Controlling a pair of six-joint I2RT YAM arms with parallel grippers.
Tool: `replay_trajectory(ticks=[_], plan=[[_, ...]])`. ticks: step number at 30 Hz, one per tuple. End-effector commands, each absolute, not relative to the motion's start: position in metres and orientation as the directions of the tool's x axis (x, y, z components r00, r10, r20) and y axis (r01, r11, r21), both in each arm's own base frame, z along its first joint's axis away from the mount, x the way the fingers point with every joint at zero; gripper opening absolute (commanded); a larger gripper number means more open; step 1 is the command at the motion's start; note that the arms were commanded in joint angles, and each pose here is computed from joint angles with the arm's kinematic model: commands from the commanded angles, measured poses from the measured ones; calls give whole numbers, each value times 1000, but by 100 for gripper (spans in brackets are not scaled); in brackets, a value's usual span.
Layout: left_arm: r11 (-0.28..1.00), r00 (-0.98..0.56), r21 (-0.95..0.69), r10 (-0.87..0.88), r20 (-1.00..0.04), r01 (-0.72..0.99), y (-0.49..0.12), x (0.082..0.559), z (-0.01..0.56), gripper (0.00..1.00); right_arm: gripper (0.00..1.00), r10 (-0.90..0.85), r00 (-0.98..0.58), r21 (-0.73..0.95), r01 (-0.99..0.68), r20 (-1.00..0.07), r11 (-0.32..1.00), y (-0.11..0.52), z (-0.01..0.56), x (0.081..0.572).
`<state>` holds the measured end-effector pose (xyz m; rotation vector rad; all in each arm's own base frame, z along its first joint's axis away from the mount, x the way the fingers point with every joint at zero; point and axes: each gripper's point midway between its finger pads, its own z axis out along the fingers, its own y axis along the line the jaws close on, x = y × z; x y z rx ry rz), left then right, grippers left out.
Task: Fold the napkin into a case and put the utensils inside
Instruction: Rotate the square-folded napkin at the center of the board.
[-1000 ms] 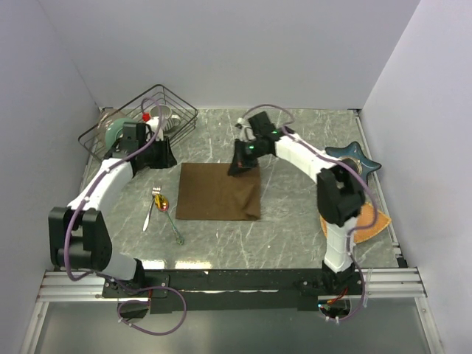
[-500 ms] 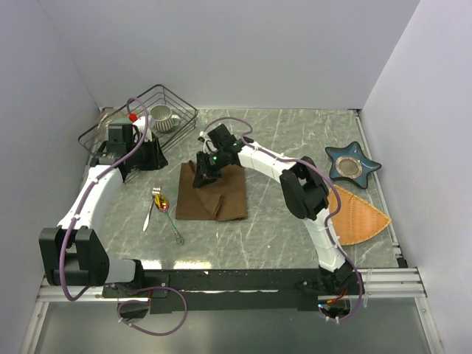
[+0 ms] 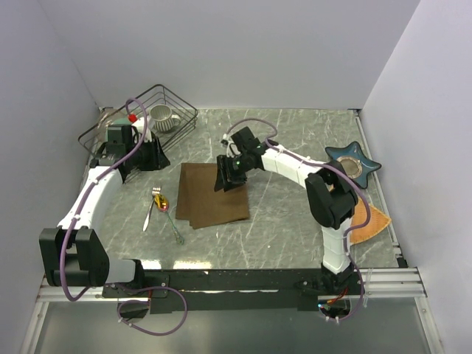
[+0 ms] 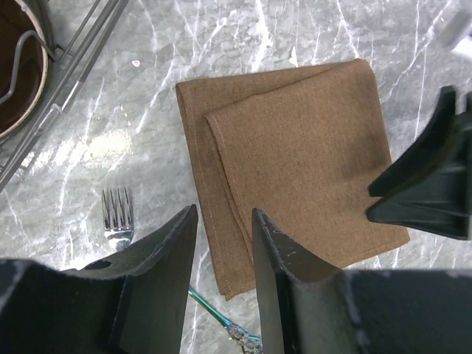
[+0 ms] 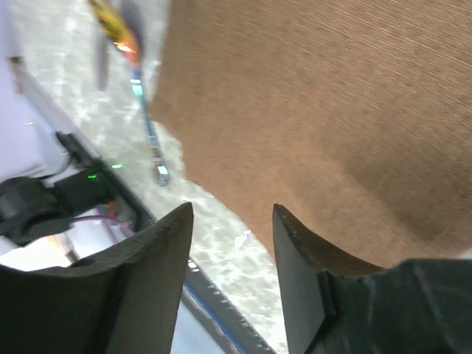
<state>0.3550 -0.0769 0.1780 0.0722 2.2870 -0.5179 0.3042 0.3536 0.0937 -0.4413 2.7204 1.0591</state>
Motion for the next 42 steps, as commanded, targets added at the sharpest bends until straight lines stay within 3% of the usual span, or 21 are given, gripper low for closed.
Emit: replay_trajectory(ticks=[1,11,14,17,19,23,28,34,42], plan=[[904,-660,-350,-109,-743,245,-80,361,191,42,51,-280,-912,479,-397,-299,783,332,57,302],[879,-631,-303,-2,-775,369,-87,349,195,45,47,-390,-915,279,-403,-105,871,219,11,296],[866,-628,-284,43,-777,412,-89,343,193,45,46,-433,-894,197,-447,-111,872,176,20,321],[856,-616,-264,78,-784,445,-90,337,191,45,46,-498,-844,46,-516,-201,856,144,42,378],[850,-610,-257,91,-787,459,-90,335,190,45,47,-524,-790,45,-565,-317,824,155,75,413],[844,-605,-265,87,-791,467,-92,333,190,45,50,-531,-729,172,-644,-431,745,216,118,409],[856,-605,-269,63,-794,441,-90,337,190,45,54,-523,-720,270,-672,-456,689,285,119,364],[861,-627,-316,4,-779,398,-92,339,191,44,56,-472,-734,335,-657,-488,675,359,107,354],[882,-623,-304,-16,-782,360,-84,339,193,44,61,-551,-665,267,-727,-505,633,408,87,337]])
